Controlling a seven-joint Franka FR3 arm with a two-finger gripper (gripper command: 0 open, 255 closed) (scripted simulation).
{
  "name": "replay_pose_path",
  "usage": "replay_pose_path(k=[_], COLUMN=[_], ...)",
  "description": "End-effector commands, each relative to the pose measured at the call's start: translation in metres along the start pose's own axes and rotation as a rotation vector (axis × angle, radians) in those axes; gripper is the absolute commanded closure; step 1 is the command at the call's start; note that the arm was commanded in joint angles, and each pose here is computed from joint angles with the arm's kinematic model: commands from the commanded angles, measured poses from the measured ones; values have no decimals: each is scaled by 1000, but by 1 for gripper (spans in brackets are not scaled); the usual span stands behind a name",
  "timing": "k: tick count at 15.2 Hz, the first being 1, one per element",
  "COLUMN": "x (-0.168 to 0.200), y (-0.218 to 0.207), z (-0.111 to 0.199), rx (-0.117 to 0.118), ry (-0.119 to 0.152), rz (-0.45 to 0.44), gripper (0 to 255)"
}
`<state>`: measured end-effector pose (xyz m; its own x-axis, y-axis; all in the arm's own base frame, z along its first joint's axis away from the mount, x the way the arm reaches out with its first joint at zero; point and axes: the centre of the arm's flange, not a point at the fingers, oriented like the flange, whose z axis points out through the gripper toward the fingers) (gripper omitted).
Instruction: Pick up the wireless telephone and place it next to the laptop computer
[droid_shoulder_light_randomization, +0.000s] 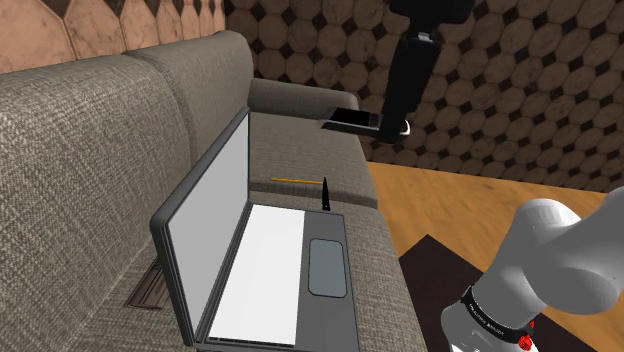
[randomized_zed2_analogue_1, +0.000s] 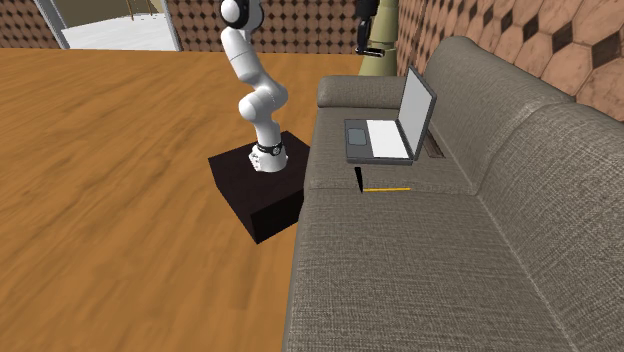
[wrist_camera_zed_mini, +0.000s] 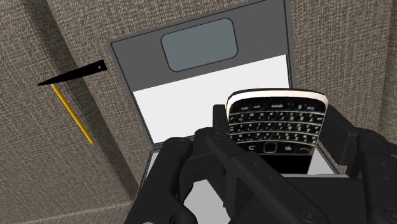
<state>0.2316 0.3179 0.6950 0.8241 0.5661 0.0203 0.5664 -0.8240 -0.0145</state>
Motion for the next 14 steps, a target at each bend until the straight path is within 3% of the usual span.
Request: replay_pose_path(k=[1, 14], x=[-5, -23], y=[-26, -196], z=[1, 3], rx=[0, 0], ry=[0, 0], rz=[2, 2], gripper=[255, 255])
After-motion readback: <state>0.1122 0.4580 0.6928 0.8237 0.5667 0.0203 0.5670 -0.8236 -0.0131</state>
